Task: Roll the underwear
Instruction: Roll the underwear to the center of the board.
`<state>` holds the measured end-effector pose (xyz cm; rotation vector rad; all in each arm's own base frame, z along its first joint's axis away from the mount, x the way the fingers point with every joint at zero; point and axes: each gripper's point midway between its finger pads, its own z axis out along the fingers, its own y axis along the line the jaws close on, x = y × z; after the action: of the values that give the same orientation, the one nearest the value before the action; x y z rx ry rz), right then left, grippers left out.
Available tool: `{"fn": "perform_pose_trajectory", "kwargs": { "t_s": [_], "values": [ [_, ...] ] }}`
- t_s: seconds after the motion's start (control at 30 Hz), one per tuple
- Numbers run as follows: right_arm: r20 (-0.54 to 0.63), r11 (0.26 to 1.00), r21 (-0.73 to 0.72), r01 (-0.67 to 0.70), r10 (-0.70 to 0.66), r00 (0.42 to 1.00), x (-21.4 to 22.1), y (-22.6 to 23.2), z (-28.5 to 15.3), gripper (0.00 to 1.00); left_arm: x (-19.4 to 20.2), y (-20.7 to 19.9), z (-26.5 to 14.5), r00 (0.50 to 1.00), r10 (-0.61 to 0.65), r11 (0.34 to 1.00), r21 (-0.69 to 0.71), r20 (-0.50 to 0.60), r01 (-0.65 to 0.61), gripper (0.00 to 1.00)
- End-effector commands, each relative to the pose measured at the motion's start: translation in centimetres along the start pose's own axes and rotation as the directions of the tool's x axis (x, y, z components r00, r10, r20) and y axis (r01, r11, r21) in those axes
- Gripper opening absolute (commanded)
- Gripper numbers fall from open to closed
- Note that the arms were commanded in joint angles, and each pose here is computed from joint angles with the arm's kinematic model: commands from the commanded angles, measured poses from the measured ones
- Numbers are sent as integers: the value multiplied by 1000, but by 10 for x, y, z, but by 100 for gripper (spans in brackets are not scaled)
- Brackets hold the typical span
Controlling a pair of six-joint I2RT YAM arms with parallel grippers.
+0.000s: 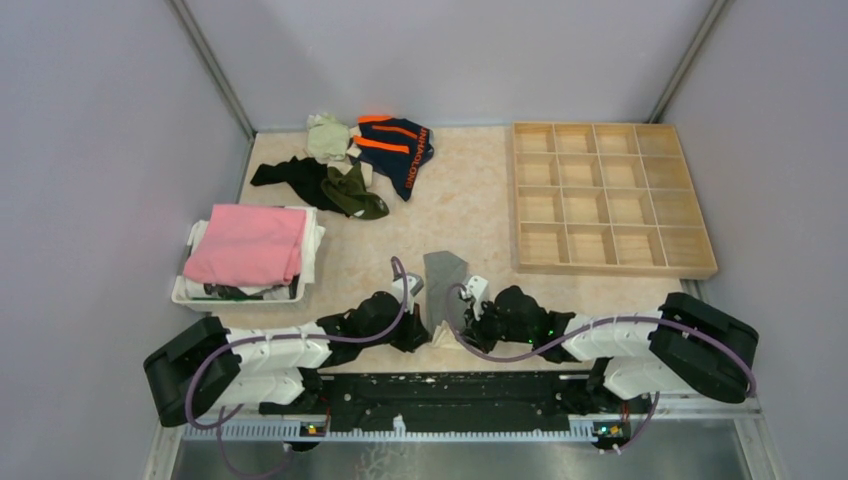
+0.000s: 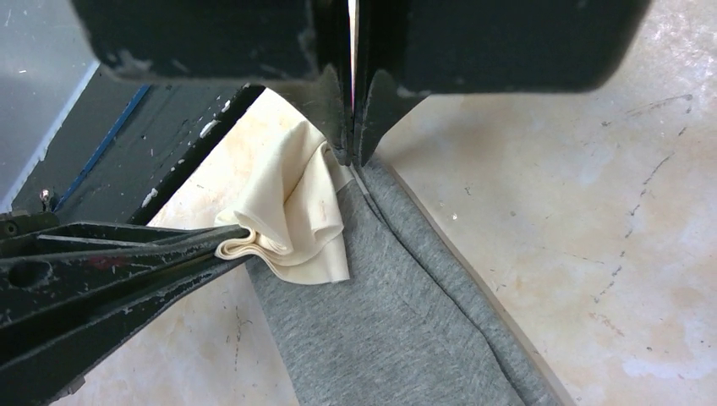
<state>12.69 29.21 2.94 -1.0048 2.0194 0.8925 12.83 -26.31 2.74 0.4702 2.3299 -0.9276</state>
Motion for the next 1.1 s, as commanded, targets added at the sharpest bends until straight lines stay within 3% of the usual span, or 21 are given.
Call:
{"fn": "perform_pose_trajectory", "kwargs": {
  "t_s": [0.0,0.27,0.57,0.77,0.93,1.07],
  "values": [
    [33,999,14,-46,45,998,-21,-4,5,0,-6,-3,-2,1000,-1,1000,6,24,0,0],
    [68,998,9,-57,56,996,-39,-7,7,0,-13,-5,-5,999,1,1000,10,49,-1,0],
    [23,998,0,-55,55,998,-37,-9,14,0,-16,-2,-12,997,-30,999,-19,65,31,0],
    [-11,998,13,-63,64,998,-30,-14,16,0,-45,4,-35,976,-65,994,-77,206,82,0],
    [-16,997,14,-74,74,997,-27,-15,15,0,-58,-28,-42,968,6,996,81,250,-27,0],
    [-13,996,8,-84,84,996,-28,-15,15,0,-53,-50,-33,976,59,977,188,207,-99,0]
  ]
}}
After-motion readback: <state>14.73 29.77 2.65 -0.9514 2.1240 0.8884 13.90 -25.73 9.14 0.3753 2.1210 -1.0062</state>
